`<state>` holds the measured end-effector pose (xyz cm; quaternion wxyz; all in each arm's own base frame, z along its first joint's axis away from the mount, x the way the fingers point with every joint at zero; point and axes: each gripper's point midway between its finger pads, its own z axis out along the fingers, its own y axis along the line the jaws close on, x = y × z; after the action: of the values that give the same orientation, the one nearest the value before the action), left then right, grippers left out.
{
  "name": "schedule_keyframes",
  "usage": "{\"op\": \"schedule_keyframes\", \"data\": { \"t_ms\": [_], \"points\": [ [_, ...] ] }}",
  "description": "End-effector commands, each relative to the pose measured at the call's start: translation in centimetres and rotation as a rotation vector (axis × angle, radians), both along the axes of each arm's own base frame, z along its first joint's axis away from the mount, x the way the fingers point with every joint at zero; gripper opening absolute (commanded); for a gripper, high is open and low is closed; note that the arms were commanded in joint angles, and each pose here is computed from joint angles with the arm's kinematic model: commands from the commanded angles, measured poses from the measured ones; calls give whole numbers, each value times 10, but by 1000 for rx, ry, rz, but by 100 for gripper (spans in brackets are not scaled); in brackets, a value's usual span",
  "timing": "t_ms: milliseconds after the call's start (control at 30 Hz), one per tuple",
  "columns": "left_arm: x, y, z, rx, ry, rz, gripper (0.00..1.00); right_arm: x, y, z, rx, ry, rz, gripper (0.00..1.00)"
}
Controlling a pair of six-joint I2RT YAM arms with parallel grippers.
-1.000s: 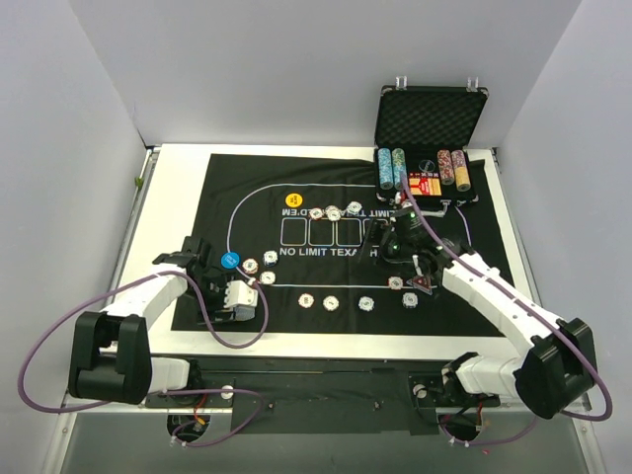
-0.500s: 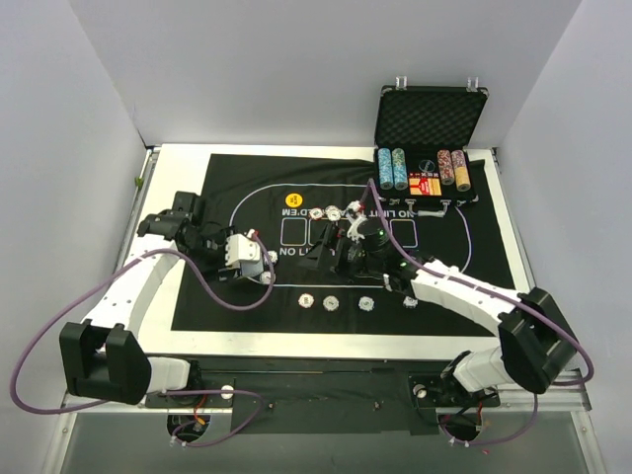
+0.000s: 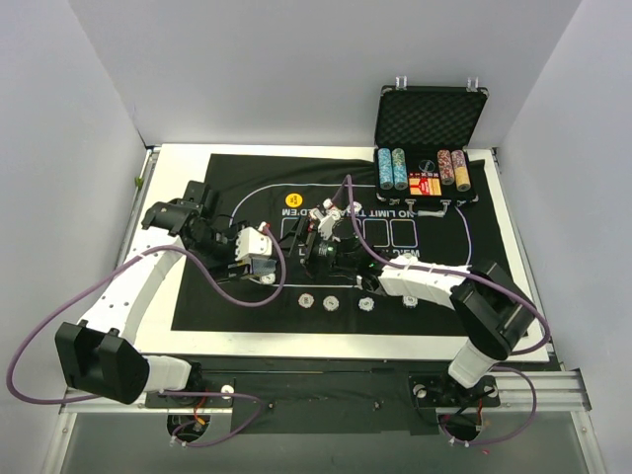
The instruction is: Distribute texas hold em gaming equipment
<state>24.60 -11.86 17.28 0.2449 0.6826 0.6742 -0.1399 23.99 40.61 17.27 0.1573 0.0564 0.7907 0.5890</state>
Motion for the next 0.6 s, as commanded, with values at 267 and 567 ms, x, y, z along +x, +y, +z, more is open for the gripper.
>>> {"op": "schedule_keyframes", "data": {
  "t_ms": [267, 567],
  "points": [
    [-4, -20, 25, -61, 8, -19, 0, -3, 36, 51, 136, -103, 72, 94],
    [1, -26, 34, -62, -10, -28, 0, -4, 40, 50, 163, -82, 81, 78]
  ]
}}
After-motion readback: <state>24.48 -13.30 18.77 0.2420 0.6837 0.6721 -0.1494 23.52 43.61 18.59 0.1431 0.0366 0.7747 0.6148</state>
